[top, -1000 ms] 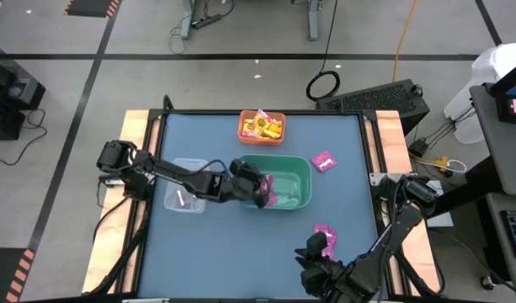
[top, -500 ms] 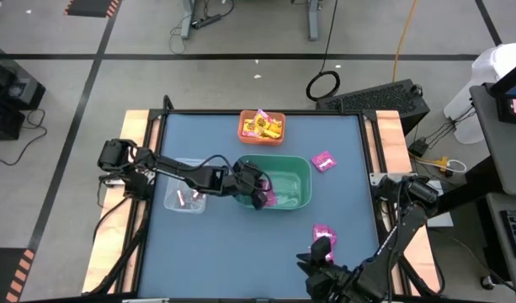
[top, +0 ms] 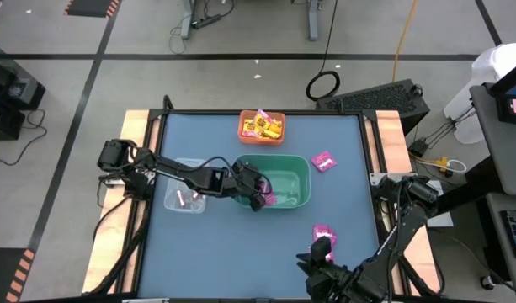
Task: Sort candy
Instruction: Put the purple candy into the green bin
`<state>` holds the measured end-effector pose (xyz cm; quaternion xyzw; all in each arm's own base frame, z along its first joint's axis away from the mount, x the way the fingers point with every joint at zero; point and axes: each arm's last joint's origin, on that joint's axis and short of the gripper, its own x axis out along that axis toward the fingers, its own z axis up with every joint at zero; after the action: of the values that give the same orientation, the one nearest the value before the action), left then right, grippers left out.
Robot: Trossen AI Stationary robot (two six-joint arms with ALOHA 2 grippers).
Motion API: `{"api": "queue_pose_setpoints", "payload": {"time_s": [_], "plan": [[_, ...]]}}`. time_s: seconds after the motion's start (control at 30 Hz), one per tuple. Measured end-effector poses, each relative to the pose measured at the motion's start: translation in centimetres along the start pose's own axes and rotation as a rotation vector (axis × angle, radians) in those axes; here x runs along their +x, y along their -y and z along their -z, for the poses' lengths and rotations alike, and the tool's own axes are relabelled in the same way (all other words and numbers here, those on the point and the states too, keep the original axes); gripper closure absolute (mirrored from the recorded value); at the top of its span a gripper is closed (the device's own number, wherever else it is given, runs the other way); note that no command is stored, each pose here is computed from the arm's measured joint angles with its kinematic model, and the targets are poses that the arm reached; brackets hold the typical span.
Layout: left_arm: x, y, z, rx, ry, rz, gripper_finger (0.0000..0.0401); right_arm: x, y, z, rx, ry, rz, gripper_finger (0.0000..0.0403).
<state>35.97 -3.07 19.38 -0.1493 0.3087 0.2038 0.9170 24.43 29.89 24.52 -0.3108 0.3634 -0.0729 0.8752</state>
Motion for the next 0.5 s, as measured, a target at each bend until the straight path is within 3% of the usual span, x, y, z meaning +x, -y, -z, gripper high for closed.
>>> {"api": "queue_pose_setpoints", "payload": {"time_s": [0.27,0.5], "plan": [[-0.2,0.0,-0.1,0.022,0.007,-0.002,0.0302,0.0,0.0,0.0,0.009,-0.002,-0.004,0.0287],[-2.9,0.2,-1.6,-0.001,0.008,0.125,0.0290,-0.3,-0.3,0.2,0.038,-0.019,-0.049,0.0287]]}}
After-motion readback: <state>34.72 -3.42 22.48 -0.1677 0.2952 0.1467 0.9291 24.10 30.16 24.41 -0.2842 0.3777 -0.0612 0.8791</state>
